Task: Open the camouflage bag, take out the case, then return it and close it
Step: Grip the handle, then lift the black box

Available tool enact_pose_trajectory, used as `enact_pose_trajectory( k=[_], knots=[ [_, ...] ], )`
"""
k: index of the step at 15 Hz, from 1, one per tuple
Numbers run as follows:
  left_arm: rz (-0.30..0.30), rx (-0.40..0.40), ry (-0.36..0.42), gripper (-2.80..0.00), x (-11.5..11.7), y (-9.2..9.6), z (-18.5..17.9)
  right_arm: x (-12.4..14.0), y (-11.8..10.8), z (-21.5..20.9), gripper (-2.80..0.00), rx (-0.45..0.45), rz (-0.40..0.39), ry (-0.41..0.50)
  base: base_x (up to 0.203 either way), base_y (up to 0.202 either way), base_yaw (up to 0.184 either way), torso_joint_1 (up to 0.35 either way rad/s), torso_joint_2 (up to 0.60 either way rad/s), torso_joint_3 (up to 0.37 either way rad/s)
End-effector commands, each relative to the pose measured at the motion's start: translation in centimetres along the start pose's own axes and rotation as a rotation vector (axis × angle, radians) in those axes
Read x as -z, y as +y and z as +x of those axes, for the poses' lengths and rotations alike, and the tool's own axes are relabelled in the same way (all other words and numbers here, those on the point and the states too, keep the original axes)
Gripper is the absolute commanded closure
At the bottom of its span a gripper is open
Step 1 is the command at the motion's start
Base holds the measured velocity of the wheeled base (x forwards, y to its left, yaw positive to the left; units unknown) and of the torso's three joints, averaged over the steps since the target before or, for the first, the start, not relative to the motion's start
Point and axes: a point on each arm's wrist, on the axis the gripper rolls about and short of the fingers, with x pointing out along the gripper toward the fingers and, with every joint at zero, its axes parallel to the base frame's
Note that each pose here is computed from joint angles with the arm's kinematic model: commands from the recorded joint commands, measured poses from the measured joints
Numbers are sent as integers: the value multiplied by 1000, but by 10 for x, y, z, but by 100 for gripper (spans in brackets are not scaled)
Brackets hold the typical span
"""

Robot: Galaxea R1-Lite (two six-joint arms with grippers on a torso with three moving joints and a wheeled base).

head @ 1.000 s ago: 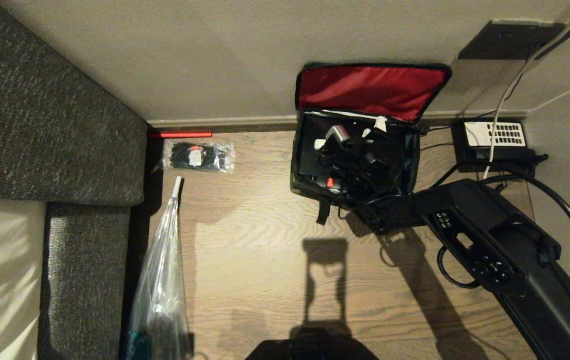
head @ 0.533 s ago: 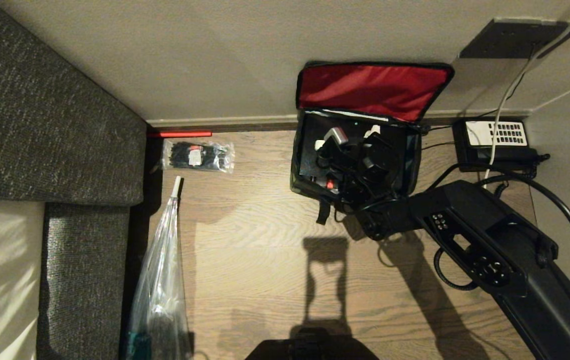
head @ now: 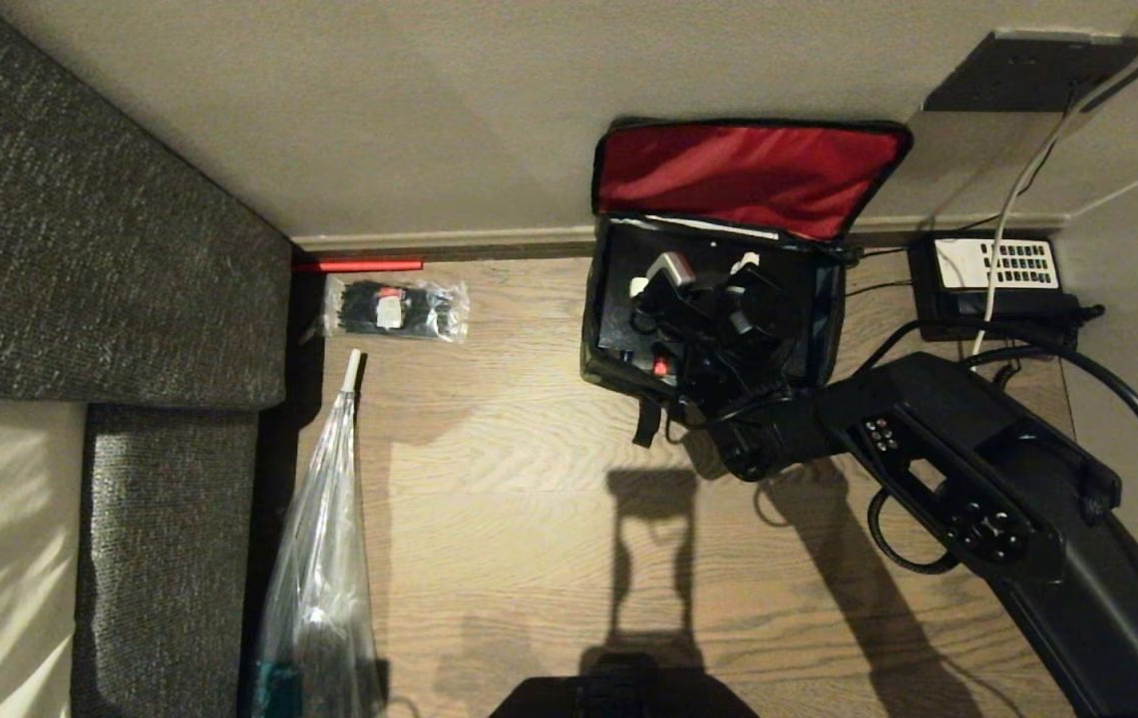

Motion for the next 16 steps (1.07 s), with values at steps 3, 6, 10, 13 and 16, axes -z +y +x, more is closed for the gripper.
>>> enact_pose_trajectory(
  k=[3,6,10,13,16],
  knots=[
    [0,-1,0,0,0,0,0,-20,-42,-3,0,52,66,-12,0,0,0,0,0,0],
    [0,-1,0,0,0,0,0,-31,-62,-9,0,61,87,-30,0,0,0,0,0,0],
    [0,-1,0,0,0,0,0,-38,-92,-21,0,41,83,-48,0,0,0,0,0,0],
    [0,-1,0,0,0,0,0,-42,-119,-35,0,22,66,-66,0,0,0,0,0,0],
    [0,-1,0,0,0,0,0,-47,-153,-44,0,18,80,-82,0,0,0,0,0,0]
  ],
)
